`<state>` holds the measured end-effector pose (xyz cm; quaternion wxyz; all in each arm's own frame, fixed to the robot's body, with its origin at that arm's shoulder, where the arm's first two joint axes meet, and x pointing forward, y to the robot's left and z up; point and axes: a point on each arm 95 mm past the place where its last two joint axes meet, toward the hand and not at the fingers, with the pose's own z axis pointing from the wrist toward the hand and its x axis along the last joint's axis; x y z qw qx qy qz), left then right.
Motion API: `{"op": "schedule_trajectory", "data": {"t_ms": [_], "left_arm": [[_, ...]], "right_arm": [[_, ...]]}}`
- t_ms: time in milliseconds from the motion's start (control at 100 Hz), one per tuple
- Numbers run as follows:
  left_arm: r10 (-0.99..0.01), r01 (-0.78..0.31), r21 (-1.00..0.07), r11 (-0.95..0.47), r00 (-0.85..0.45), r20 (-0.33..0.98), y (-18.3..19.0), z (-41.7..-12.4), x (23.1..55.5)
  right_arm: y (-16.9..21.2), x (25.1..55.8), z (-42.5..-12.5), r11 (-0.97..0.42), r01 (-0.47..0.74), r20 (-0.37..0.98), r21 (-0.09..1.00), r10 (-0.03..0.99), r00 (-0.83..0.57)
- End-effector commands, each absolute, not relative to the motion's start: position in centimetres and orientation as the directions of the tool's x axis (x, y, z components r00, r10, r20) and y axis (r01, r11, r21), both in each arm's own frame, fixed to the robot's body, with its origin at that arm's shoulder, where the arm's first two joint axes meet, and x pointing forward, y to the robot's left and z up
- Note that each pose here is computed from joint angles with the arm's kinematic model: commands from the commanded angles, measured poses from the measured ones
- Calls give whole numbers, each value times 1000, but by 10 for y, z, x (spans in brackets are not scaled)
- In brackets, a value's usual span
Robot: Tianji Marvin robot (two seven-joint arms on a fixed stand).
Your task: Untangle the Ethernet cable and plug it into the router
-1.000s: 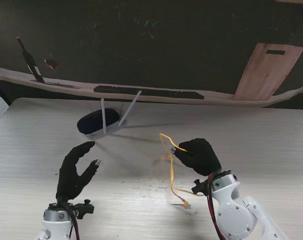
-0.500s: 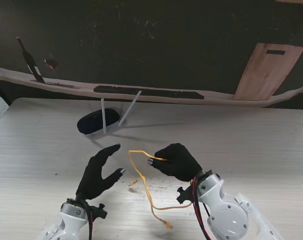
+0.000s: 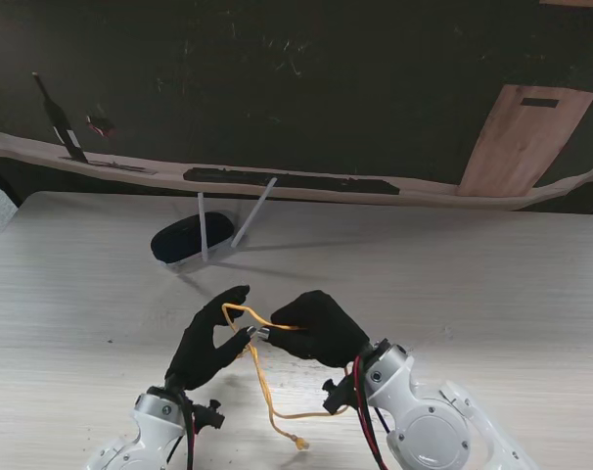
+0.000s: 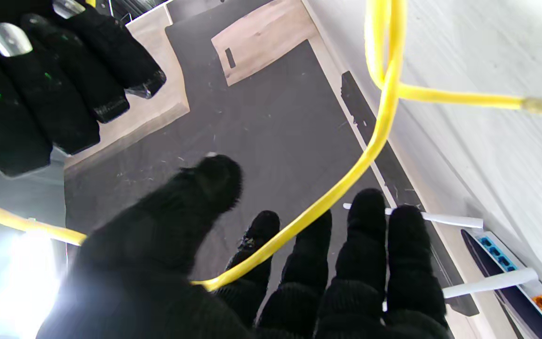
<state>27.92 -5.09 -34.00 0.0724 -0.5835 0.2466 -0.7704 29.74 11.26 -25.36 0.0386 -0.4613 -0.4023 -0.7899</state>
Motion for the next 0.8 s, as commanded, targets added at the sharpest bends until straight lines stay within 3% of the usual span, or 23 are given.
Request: {"op": "schedule_trajectory", "data": {"t_ms": [0,220,470,790], "left_arm": [[-367,-196,-436,-879,-306,878,-61,-336,278],[-207,-186,-268,-945,-293,933,-67,-329,278],[-107,-150,-156,-976,-288,952,-63,-323,276],[-142,-85,-178,-980,-324,935,-42,-319,270]], "right_arm": [[117,295,-252,-662,452,763,598,296,-575],[117,298,-258,-655,464,772,596,310,-555],[112,300,-267,-636,490,785,596,332,-523],[98,303,-274,-555,559,786,616,393,-477]]}}
